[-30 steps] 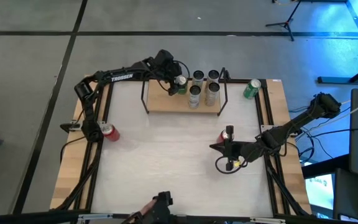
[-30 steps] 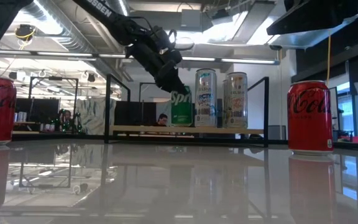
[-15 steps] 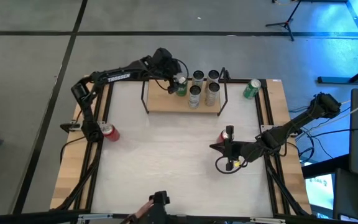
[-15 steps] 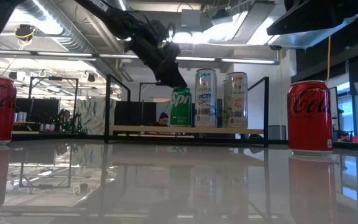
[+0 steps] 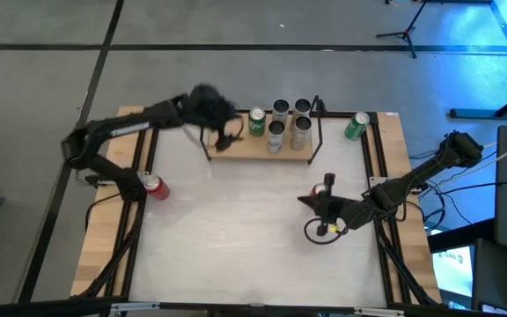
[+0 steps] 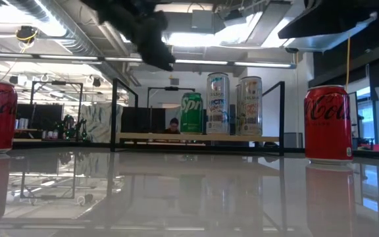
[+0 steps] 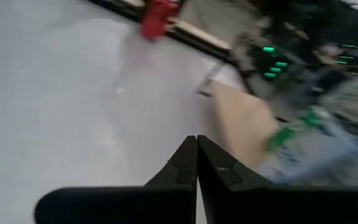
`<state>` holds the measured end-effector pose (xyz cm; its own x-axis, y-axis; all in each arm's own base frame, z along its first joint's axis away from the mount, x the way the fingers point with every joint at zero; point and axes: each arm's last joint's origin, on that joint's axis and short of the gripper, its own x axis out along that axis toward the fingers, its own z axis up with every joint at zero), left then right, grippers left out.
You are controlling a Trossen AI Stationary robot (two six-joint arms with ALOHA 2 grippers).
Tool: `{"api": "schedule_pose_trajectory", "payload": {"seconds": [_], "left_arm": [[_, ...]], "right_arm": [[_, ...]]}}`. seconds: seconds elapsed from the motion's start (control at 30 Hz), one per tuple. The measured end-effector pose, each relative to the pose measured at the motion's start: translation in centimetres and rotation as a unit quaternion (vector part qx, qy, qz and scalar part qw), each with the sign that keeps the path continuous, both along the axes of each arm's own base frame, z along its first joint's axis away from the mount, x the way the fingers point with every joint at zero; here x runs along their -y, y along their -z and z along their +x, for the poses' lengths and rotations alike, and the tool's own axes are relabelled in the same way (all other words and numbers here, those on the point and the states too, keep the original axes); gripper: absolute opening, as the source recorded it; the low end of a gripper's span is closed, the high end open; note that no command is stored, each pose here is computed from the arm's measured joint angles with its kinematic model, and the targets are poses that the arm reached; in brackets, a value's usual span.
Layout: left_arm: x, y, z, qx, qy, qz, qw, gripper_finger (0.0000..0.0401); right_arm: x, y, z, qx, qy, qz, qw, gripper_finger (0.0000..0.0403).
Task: Place canned beverage on shelf
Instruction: Put the green soda can on the shelf
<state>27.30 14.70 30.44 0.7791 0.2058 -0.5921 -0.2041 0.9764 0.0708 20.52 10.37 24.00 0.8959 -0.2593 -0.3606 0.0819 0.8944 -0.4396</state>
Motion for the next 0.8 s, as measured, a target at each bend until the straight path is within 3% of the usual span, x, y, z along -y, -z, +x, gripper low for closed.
{"api": "schedule_pose_trajectory", "payload": {"seconds": [0.2, 0.33, 0.47, 0.63, 0.8], "left_arm": [[5.8, 2.9, -2.8, 0.106, 0.002, 0.04, 0.994, 0.0367], [8.2, 3.4, -4.2, 0.208, 0.038, 0.068, 0.975, 0.0367], [9.3, 3.7, -4.8, 0.269, 0.066, 0.116, 0.954, 0.0367], [9.4, 3.2, -4.9, 0.3, 0.071, 0.141, 0.941, 0.0367], [9.4, 3.4, -4.8, 0.29, 0.07, 0.135, 0.945, 0.0367]], "right_arm": [[1.3, -0.7, -0.1, 0.037, 0.138, -0.064, 0.988, 0.0005], [3.2, -3.1, 0.3, 0.034, 0.194, -0.077, 0.977, 0.0005], [6.5, -6.0, 0.7, 0.003, 0.26, -0.086, 0.962, 0.0005], [11.6, -9.5, 0.0, -0.047, 0.352, -0.06, 0.933, 0.0005], [16.5, -11.5, -1.4, -0.061, 0.428, -0.01, 0.902, 0.0005]]}}
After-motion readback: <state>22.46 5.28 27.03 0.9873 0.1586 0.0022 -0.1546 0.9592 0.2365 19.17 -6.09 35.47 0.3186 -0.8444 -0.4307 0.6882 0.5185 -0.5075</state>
